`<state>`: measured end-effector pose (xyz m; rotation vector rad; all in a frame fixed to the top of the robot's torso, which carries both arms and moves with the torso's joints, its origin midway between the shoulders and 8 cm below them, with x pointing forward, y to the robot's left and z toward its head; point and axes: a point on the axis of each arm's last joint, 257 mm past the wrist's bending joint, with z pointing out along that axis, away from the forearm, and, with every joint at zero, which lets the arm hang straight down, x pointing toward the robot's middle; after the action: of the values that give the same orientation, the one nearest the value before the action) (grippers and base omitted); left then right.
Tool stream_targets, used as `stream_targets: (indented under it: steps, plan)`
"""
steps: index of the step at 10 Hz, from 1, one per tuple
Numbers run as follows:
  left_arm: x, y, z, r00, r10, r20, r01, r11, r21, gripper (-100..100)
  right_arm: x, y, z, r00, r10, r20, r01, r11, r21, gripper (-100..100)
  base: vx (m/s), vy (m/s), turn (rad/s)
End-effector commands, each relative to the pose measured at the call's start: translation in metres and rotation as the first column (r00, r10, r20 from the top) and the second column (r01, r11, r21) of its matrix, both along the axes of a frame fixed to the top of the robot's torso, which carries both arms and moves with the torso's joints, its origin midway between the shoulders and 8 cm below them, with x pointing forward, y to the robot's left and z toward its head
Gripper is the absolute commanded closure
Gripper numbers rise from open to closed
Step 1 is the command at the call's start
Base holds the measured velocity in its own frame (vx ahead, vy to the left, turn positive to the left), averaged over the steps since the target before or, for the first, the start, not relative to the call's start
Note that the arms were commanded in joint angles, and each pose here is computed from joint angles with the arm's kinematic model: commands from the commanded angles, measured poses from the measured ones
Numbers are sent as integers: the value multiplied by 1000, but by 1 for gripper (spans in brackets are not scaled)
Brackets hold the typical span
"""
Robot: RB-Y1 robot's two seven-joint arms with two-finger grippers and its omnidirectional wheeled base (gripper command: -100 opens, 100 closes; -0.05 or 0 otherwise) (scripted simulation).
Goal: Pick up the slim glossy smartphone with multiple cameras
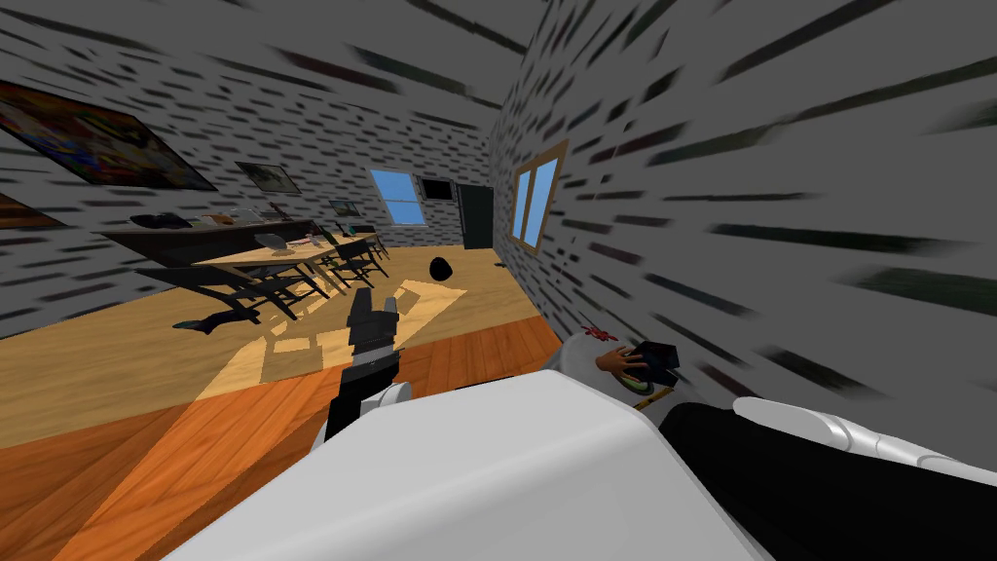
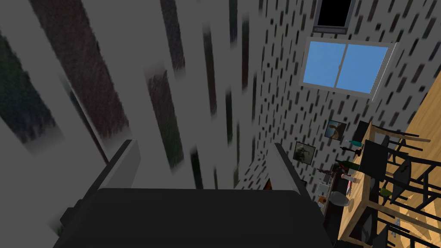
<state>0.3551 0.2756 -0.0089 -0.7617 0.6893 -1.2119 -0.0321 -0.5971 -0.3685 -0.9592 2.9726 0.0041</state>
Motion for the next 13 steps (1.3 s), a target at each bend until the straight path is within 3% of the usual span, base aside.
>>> stream_targets:
  steps: [1, 2, 3, 6, 7, 13]
  plan:
    - [0, 0, 0, 1000, 0, 0, 0, 1000, 0, 0, 0, 0, 0, 1000, 0, 0, 0, 1000, 0, 100, 0, 0, 0]
    - [0, 0, 0, 1000, 0, 0, 0, 1000, 0, 0, 0, 0, 0, 1000, 0, 0, 0, 1000, 0, 0, 0, 0, 0]
    - [0, 0, 0, 1000, 0, 0, 0, 1000, 0, 0, 11, 2, -1, 999, 30, 24, -30, 1000, -6, -100, -22, 99, 20]
    - [0, 0, 0, 1000, 0, 0, 0, 1000, 0, 0, 32, 14, 3, 996, 80, 40, -81, 996, 23, -100, 25, 194, -18]
    - [0, 0, 0, 1000, 0, 0, 0, 1000, 0, 0, 23, 11, 4, 998, 55, 17, -56, 998, 27, -100, 70, 62, -1]
    - [0, 0, 0, 1000, 0, 0, 0, 1000, 0, 0, 7, -6, 7, 999, 33, -14, -33, 999, -7, -100, -50, -151, -10]
